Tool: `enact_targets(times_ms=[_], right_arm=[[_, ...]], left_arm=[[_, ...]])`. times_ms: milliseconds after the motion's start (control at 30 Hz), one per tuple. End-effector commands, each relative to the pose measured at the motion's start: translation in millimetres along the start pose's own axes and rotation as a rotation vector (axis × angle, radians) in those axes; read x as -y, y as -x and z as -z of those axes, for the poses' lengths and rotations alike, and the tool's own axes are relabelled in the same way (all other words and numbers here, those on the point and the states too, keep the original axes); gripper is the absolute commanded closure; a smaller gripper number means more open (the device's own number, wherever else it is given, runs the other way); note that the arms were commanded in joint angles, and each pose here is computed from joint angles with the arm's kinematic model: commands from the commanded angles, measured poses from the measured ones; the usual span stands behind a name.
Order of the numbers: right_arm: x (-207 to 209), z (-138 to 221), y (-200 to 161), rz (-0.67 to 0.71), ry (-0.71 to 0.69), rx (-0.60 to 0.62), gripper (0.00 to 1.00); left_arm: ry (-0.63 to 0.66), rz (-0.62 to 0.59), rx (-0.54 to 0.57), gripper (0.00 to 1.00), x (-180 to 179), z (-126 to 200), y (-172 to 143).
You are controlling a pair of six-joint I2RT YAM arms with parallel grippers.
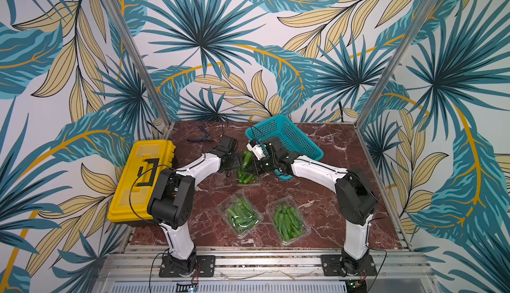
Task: Take small green peppers out of containers
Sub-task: Place the green pepper in the packing box, then pick up the green pepper from the packing box.
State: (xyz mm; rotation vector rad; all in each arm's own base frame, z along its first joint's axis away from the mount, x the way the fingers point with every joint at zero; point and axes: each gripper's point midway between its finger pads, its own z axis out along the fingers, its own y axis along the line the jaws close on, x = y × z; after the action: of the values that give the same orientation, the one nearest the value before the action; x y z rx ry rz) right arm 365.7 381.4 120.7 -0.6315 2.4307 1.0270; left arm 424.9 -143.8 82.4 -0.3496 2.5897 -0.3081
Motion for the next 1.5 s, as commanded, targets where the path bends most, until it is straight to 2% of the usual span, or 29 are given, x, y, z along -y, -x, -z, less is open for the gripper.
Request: enact_targets(times_ms=[0,167,900,1467], right_arm=[[43.2,-16.1,-67.9,-0.116,-0.128,-0.216,0.73],[46.8,-8.9,-62.3,-0.103,-0.171,-0.181,0.70],[30.0,13.7,-20.9,-0.054,-0.175,-0.022,0.69],[45.6,-27.9,-44.0,-0.096,-0.174,-0.169,0.69]], left_arm=[[-0.072,-0.001,0.088,0.16,24.0,20.3,29.8],[-0.073,-0.004,0.083,0.16,24.6,20.0,29.4],[-0.093,-0.047,0.079,0.16,37.0,22.5,26.9],[-0.095,-0.053,0.078,0.16,38.5,22.6,25.9]])
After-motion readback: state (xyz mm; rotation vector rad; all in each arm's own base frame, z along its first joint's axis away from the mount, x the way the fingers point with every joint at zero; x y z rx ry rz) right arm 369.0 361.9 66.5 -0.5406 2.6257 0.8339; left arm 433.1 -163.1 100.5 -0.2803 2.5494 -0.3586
